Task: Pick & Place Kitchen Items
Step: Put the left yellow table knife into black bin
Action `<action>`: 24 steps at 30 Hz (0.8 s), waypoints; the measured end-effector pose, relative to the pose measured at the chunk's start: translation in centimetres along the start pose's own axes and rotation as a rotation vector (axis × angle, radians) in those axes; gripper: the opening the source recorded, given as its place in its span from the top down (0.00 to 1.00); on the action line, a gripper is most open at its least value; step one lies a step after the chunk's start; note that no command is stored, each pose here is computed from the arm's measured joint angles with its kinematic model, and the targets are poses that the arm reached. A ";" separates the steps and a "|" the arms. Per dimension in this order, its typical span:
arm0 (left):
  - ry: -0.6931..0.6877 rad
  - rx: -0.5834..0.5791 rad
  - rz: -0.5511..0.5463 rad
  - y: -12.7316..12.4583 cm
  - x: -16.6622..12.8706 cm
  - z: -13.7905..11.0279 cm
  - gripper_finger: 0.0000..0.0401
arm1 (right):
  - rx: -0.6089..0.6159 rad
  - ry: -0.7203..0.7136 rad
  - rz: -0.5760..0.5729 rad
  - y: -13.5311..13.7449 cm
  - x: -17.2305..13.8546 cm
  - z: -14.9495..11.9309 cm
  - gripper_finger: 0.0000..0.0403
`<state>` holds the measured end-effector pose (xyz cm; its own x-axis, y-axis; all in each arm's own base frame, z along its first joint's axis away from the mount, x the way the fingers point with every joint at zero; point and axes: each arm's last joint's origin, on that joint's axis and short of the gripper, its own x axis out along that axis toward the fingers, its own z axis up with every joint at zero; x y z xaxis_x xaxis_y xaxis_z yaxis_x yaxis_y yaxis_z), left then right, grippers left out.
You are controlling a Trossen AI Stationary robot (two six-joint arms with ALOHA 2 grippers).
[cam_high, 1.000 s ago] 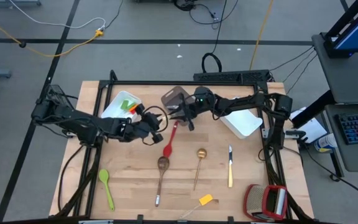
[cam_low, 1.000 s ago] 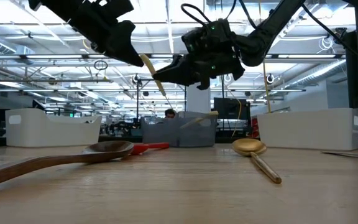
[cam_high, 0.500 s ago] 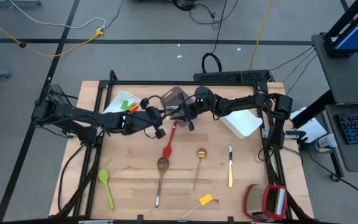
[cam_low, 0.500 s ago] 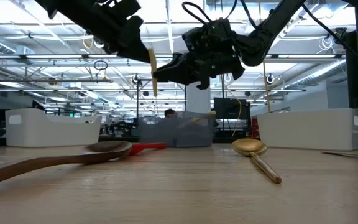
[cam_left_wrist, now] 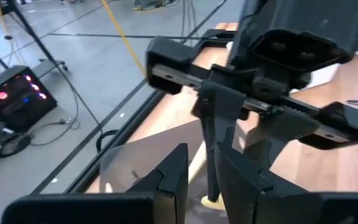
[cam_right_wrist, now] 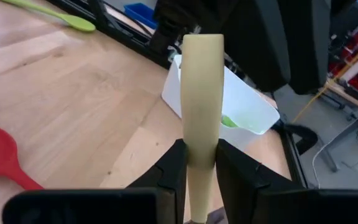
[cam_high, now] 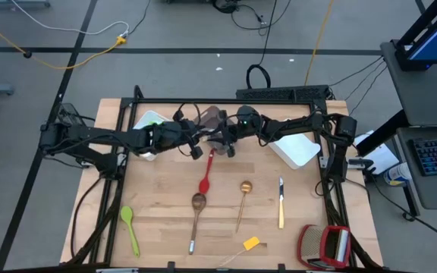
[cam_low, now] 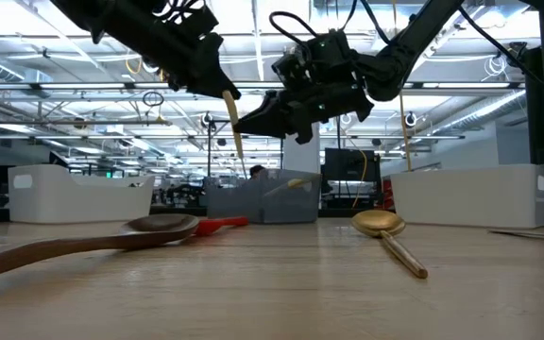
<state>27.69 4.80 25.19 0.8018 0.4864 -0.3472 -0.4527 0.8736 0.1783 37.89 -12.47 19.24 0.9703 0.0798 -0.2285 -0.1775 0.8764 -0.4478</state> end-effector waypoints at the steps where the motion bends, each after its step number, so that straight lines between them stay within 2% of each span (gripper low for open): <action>1: 0.001 -0.003 0.006 0.2 0.1 0.0 0.79 | 0.014 0.012 -0.017 0.0 0.0 0.0 0.85; 5: 0.008 -0.030 0.019 0.7 0.3 -0.1 0.79 | 0.031 0.068 -0.059 0.0 -0.1 -0.5 0.85; 13: 0.095 -0.082 0.047 1.6 0.5 -1.0 0.79 | 0.020 0.072 -0.098 0.3 -0.9 -1.8 0.85; 20: 0.124 -0.160 -0.066 1.8 1.3 -1.5 0.79 | -0.035 0.016 -0.109 1.5 -1.8 -2.8 0.84; 24: 0.033 -0.176 -0.126 1.4 2.2 -0.9 0.79 | -0.052 -0.063 -0.140 1.6 -1.9 -2.1 0.85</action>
<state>28.44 7.05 23.83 0.8444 0.3699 -0.3875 -0.4130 0.9102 -0.0310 35.41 -12.20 17.09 0.9942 -0.0100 -0.1070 -0.0469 0.8555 -0.5156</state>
